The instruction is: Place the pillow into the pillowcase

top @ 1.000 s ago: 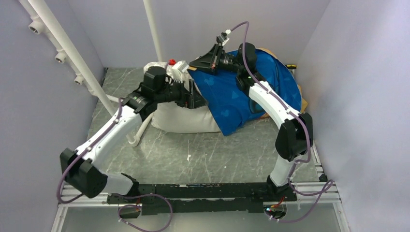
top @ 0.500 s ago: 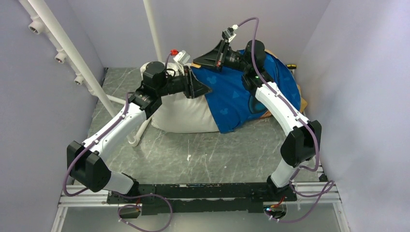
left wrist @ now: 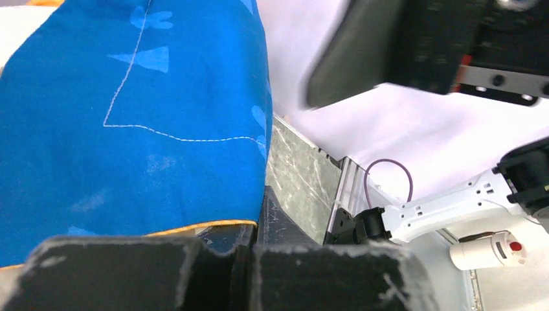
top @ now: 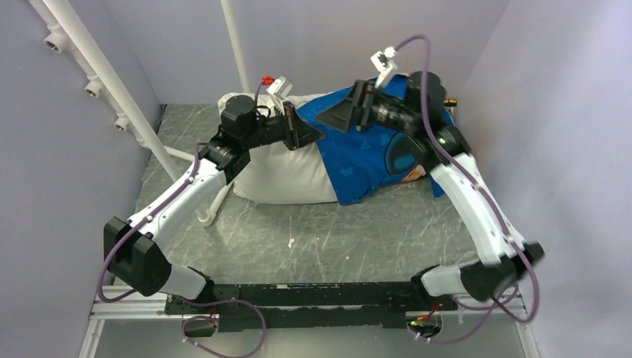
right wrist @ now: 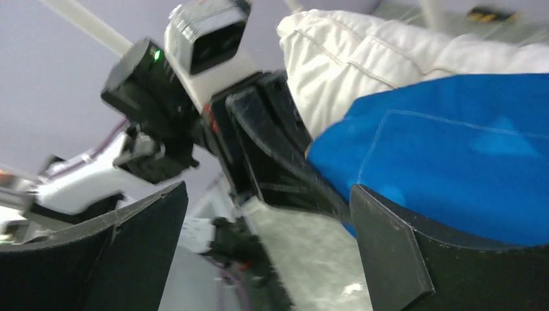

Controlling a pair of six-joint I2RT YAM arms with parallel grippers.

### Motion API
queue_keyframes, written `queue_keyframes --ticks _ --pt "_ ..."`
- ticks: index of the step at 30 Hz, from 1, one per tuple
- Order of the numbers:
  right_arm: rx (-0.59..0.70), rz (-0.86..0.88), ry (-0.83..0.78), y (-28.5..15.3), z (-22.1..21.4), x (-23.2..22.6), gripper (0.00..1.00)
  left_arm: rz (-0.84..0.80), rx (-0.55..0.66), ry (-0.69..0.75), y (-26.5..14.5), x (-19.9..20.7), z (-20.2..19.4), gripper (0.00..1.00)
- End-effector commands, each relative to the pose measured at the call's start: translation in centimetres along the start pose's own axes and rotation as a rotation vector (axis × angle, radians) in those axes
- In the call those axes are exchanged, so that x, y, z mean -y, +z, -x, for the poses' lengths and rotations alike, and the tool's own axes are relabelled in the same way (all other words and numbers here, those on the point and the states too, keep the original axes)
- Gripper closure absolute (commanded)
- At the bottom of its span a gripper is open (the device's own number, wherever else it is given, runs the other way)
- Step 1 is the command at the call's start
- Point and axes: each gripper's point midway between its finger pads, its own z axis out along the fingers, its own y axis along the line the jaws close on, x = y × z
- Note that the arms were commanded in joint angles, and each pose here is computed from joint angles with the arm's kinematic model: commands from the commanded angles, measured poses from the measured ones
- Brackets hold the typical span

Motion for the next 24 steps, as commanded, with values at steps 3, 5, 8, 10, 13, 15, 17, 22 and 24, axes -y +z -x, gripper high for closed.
queue_keyframes --ticks 3,5,8,10,13,15,17,22,24 --pt "0.049 -0.241 -0.376 -4.8 -1.8 3.8 0.00 -0.045 0.086 0.033 -0.7 2.5 3.8 1.00" --pt "0.037 -0.262 -0.417 -4.5 -2.4 4.6 0.00 -0.063 0.083 0.031 -0.8 2.9 4.0 1.00" --pt "0.008 -0.315 -0.479 -3.2 -3.2 6.0 0.00 -0.095 0.086 0.033 -1.0 3.9 4.4 1.00" --pt "-0.002 -0.354 -0.523 -2.1 -3.6 6.7 0.00 -0.113 0.085 0.035 -1.3 4.6 4.6 1.00" --pt "0.008 -0.394 -0.581 -0.5 -4.1 7.0 0.00 -0.134 0.088 0.033 -1.6 5.4 4.9 1.00" --pt "0.023 -0.433 -0.611 0.5 -4.0 7.2 0.02 -0.157 0.086 0.032 -1.7 5.9 5.0 1.00" --pt "0.039 -0.523 -0.615 0.8 -3.6 8.2 0.19 -0.166 0.092 0.038 -1.9 6.2 5.1 1.00" --pt "0.137 -0.577 -0.564 -0.2 -2.3 8.0 1.00 -0.014 0.095 0.072 -3.0 4.6 5.4 0.78" --pt "0.141 -0.584 -0.551 -0.6 -2.2 7.9 1.00 0.142 0.088 0.086 -4.1 2.2 5.5 0.31"
